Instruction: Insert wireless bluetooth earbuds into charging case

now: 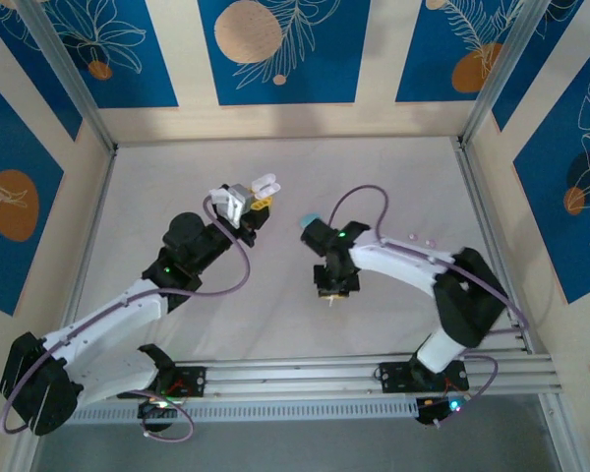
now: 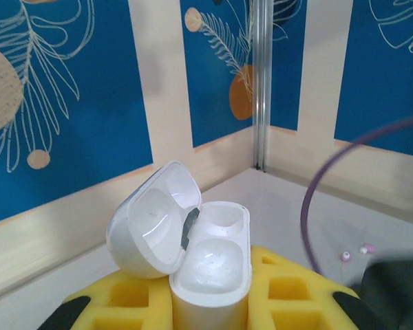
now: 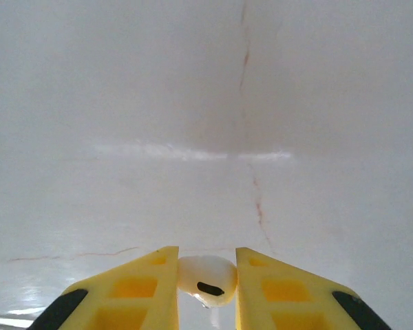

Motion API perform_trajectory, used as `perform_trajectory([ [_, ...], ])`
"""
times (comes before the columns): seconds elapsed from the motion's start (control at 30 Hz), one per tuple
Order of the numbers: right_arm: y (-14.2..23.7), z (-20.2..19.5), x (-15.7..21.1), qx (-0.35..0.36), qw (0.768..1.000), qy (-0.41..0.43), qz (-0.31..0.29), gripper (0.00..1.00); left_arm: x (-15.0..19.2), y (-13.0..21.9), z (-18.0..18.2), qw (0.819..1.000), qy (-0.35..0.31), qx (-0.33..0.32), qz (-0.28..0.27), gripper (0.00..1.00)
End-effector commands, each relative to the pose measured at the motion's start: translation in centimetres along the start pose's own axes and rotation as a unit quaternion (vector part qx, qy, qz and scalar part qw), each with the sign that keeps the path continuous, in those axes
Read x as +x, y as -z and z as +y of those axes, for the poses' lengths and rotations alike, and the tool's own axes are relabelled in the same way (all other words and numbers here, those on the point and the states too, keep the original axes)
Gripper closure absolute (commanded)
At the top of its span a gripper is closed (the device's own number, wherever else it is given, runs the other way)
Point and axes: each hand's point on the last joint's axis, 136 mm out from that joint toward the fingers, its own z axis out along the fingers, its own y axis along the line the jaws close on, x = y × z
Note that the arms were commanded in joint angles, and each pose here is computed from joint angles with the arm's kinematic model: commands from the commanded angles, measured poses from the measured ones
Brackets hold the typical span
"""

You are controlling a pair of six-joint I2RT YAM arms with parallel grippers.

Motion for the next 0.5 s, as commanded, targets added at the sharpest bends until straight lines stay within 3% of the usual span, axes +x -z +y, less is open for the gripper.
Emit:
perform_trajectory([
  [0.0,4.9,-0.7,-3.2,-0.030,0.995,0.008,-0.096,0.77,-1.5,-0.9,-1.5,0.999,0.017,0.042,-0.024,0.80],
  [0.13,11.7,-0.7,-6.8,-0.078,0.970,0.025,-0.229,0.77,-1.2,-1.9,-3.1,0.995,0.034,0.089,-0.028,0.80],
  [0.3,19.9,0.4,-10.1,-0.111,0.914,0.069,-0.384,0.77,-1.0,-2.9,-4.9,0.988,0.047,0.141,-0.033,0.80],
  [0.47,25.2,2.5,-11.7,-0.145,0.868,0.110,-0.462,0.77,-1.1,-3.6,-6.4,0.981,0.058,0.184,-0.039,0.80],
])
